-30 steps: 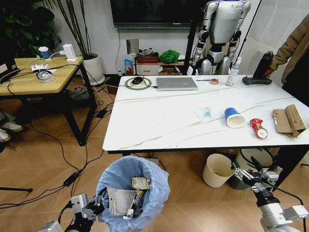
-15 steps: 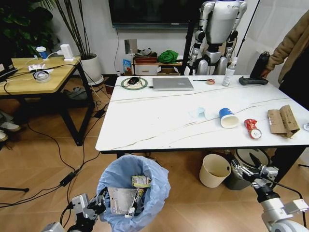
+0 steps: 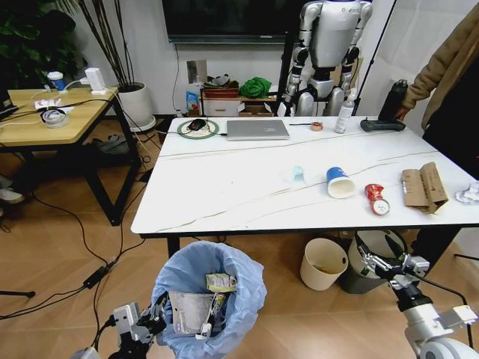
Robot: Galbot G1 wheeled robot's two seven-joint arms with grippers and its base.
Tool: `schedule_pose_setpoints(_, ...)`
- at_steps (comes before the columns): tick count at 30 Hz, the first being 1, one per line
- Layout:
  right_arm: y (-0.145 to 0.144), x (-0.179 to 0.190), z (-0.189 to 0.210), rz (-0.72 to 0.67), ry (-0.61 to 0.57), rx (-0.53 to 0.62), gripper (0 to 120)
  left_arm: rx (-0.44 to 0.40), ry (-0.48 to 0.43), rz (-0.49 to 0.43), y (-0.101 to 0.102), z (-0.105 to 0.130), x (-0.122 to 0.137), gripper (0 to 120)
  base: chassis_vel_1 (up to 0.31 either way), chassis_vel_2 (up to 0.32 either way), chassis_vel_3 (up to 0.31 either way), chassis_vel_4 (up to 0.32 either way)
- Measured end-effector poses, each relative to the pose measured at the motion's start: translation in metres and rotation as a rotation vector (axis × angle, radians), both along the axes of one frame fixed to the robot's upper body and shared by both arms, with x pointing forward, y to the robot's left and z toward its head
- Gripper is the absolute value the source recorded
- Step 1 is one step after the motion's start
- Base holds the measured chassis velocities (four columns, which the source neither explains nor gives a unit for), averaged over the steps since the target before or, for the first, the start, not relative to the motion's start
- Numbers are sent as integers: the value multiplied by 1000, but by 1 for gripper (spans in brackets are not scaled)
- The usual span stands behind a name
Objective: Pick up the trash bin and place the trash from the table into it.
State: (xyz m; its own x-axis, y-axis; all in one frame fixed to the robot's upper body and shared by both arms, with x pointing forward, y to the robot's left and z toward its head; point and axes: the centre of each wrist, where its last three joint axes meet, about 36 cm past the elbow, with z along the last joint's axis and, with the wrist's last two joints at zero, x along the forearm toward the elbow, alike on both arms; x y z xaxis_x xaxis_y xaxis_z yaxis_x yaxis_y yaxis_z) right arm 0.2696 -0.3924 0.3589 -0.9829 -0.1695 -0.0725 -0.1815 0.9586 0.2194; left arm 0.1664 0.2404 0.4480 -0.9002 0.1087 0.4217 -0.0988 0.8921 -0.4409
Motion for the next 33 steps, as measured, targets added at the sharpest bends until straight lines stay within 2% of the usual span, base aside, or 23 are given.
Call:
schedule_pose_setpoints(27, 0, -3, 4, 14, -7, -22, 100, -4, 0, -8, -1, 0, 0, 0, -111, -117, 103, 105)
schedule_pose_setpoints(30, 1, 2, 21, 67, -55, -130, 100, -9, 8, -6, -2, -1, -2, 0, 0, 0, 0, 0)
schedule_pose_setpoints(33, 18, 39, 72, 167, -160, -265, 100, -15, 17, -5, -5, 0, -7, 0, 9, 19, -8, -5)
